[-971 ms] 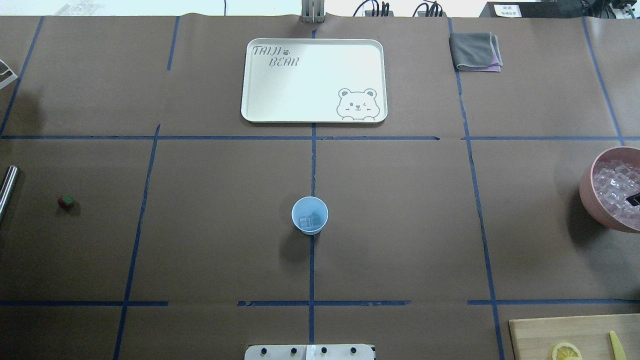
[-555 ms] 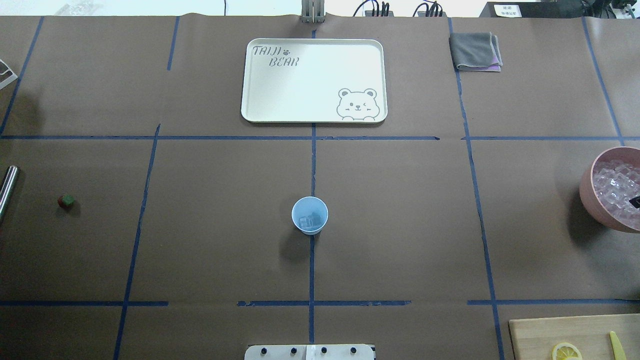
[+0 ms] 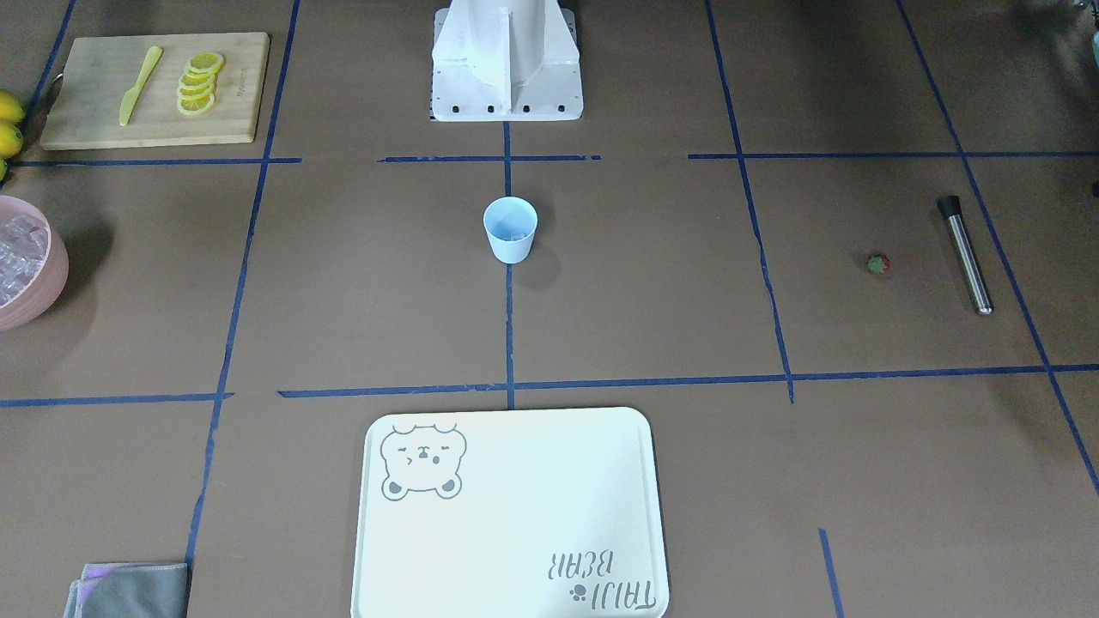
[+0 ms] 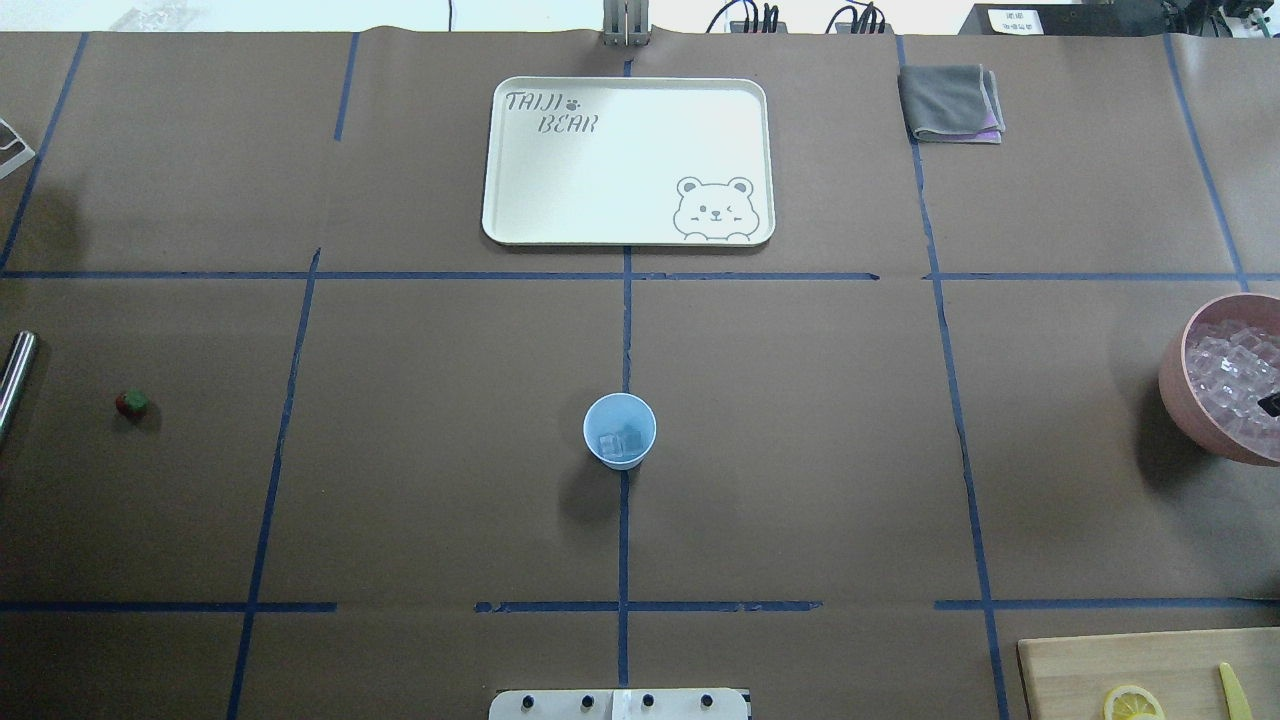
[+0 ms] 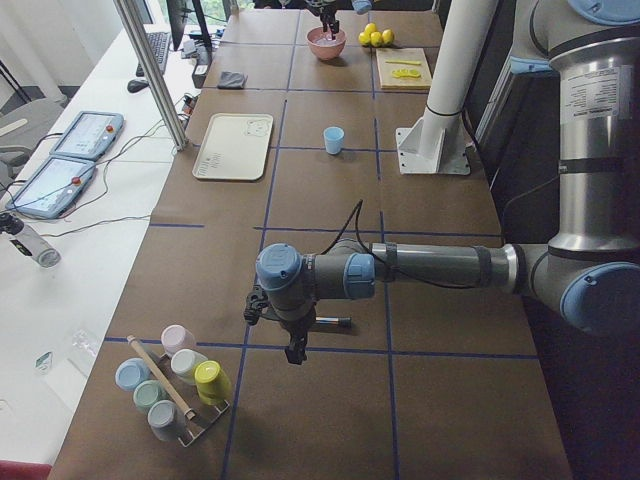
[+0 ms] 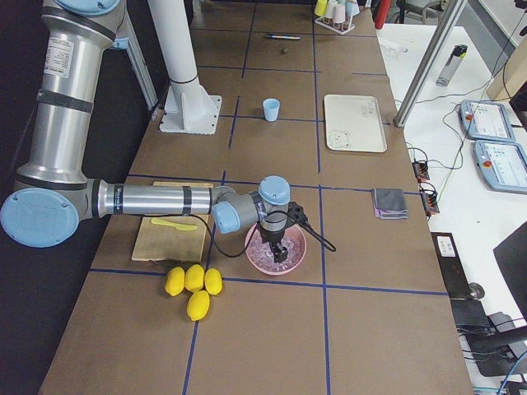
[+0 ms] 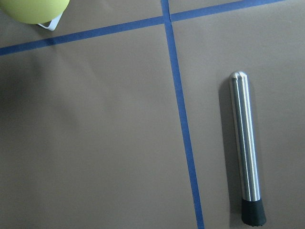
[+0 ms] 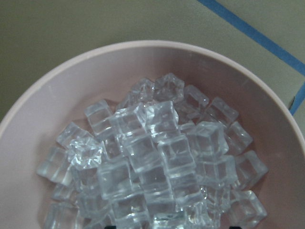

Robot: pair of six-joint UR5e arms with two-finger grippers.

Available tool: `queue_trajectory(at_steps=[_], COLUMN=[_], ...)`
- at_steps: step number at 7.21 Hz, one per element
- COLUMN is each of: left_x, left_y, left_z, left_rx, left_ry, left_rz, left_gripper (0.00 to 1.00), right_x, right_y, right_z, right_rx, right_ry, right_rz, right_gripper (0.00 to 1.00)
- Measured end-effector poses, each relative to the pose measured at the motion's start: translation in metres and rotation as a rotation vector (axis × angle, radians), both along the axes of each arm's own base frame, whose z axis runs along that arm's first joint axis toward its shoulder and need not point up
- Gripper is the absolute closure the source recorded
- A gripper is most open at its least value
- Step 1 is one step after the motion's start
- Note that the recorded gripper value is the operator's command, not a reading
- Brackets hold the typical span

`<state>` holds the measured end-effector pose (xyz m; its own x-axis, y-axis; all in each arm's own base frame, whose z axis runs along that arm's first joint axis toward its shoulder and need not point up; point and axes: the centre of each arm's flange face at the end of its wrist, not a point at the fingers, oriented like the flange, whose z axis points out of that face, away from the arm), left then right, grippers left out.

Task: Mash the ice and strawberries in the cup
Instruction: 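Grasp a third batch of ice cubes with the right gripper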

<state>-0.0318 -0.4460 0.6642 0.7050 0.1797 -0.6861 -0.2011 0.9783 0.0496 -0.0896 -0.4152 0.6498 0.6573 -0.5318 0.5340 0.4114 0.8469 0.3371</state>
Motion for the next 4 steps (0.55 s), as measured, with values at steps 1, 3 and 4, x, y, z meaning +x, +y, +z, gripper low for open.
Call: queue_trajectory(at_steps=[1, 3, 4], left_x=[0.0000, 0.0000, 0.0000], left_y=[0.0000, 0.0000, -0.0002], left_z=[0.0000, 0.0000, -0.0003], left_rx=[0.000, 0.000, 0.001], left_ry=[0.000, 0.000, 0.000], left_rz=[0.000, 0.000, 0.001], left_gripper=[0.00, 0.00, 0.00], right_x=[-0.0006, -0.0009, -0.0012], right_y=[0.0002, 0.0003, -0.0003], right_z=[0.0007, 0.0014, 0.0008], right_rx=[0.000, -0.001, 0.000], right_ry=[0.003, 0.006, 0.006], right_rz=[-0.001, -0.004, -0.005], right_gripper=[0.75, 0.95, 0.96])
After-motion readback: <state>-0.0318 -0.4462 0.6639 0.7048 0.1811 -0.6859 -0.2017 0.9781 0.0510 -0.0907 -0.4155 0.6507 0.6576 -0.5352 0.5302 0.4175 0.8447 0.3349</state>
